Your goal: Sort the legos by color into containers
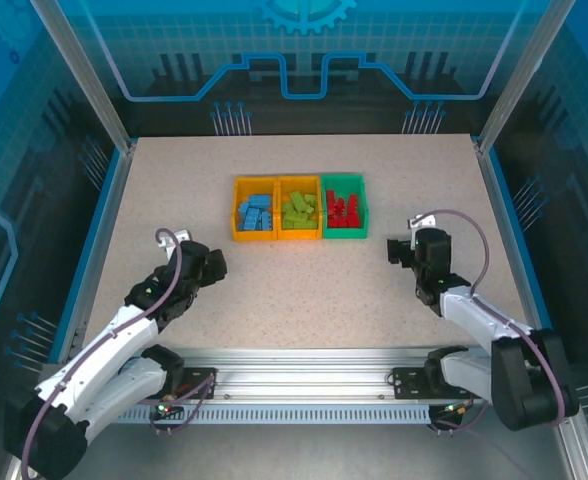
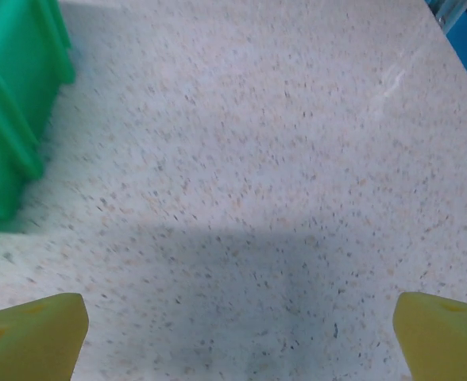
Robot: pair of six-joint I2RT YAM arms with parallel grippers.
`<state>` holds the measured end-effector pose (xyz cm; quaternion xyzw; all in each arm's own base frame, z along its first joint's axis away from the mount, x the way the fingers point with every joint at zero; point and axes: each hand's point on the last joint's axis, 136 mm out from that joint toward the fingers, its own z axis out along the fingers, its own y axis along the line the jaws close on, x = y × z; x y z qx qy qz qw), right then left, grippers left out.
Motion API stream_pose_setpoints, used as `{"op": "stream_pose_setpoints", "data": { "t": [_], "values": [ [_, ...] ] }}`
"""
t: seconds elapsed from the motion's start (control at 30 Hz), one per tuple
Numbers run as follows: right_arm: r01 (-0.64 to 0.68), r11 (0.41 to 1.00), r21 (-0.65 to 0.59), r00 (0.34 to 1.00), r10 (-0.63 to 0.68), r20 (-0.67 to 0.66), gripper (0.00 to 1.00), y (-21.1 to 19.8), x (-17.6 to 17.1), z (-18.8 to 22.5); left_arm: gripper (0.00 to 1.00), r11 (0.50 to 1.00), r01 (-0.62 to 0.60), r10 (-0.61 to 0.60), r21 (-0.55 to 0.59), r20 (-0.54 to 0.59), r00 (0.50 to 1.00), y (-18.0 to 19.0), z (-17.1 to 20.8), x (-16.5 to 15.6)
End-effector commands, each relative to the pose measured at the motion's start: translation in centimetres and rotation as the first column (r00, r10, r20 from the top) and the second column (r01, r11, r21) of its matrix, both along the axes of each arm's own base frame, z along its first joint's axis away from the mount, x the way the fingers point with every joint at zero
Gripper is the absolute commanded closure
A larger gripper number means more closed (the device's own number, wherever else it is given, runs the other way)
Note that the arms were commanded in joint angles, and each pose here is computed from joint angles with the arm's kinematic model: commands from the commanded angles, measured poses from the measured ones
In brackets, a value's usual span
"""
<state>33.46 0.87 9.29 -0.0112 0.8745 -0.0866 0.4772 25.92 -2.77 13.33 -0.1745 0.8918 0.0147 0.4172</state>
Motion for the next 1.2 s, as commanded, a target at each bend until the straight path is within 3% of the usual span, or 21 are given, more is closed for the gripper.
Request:
{"op": "stream_pose_setpoints", "data": {
  "t": [0.0, 0.17, 0.23, 0.33, 0.47, 0.57, 0.7, 0.73, 0.83, 0.9, 1.07, 1.17],
  "values": [
    [0.0, 1.0, 0.004, 0.976, -0.001, 0.218, 0.0, -0.1, 3.2, 3.3, 0.01, 0.977, -0.019, 0.002, 0.213, 0.083, 0.997, 2.1, 1.7, 1.6],
    [-0.057, 0.998, 0.0, 0.975, 0.055, 0.213, 0.0, 1.0, 5.9, 1.2, 0.01, 0.953, -0.008, -0.022, 0.304, 0.094, 0.995, 2.5, 1.1, 3.6],
    [-0.058, 0.996, 0.073, 0.978, 0.042, 0.203, 0.0, 0.0, 5.9, 0.4, 0.01, 0.944, -0.002, -0.036, 0.329, 0.108, 0.993, 2.5, 0.9, 4.7],
    [-0.058, 0.996, 0.071, 0.981, 0.043, 0.189, 0.0, 0.0, 5.9, 0.3, 0.01, 0.93, 0.006, -0.071, 0.368, 0.164, 0.984, 2.6, 0.1, 6.6],
    [-0.062, 0.996, 0.071, 0.98, 0.047, 0.191, 0.0, 0.1, 6.0, 0.3, 0.01, 0.933, 0.126, -0.206, 0.336, 0.216, 0.954, 1.5, -1.7, 9.6],
    [-0.063, 0.995, 0.071, 0.98, 0.048, 0.193, 0.0, 0.1, 6.0, 0.3, 0.01, 0.935, 0.091, -0.179, 0.344, 0.235, 0.955, 2.4, -1.7, 12.1],
    [-0.064, 0.995, 0.071, 0.98, 0.049, 0.194, 0.0, 0.1, 6.0, 0.4, 0.01, 0.943, 0.161, -0.246, 0.292, 0.284, 0.927, 1.8, -2.4, 14.2],
    [-0.064, 0.995, 0.07, 0.98, 0.049, 0.194, 0.0, 0.1, 6.0, 0.4, 0.01, 0.956, 0.134, -0.205, 0.261, 0.267, 0.942, 2.6, -2.8, 14.3],
    [-0.064, 0.995, 0.071, 0.98, 0.049, 0.194, 0.0, 0.1, 6.0, 0.4, 0.01, 0.969, 0.192, -0.232, 0.158, 0.303, 0.924, 2.9, -3.6, 13.8],
    [-0.062, 0.996, 0.07, 0.98, 0.047, 0.193, 0.0, 0.1, 6.0, 0.3, 0.01, 0.967, 0.177, -0.237, 0.183, 0.39, 0.89, 3.1, -3.3, 13.4],
    [-0.062, 0.996, 0.071, 0.98, 0.047, 0.192, 0.0, 0.1, 6.0, 0.3, 0.01, 0.979, 0.115, -0.167, 0.166, 0.339, 0.926, 4.2, -3.8, 13.6],
    [-0.063, 0.996, 0.071, 0.98, 0.048, 0.192, 0.0, 0.1, 6.0, 0.3, 0.01, 0.974, 0.153, -0.203, 0.167, 0.341, 0.918, 3.6, -3.8, 13.7]
  ]
}}
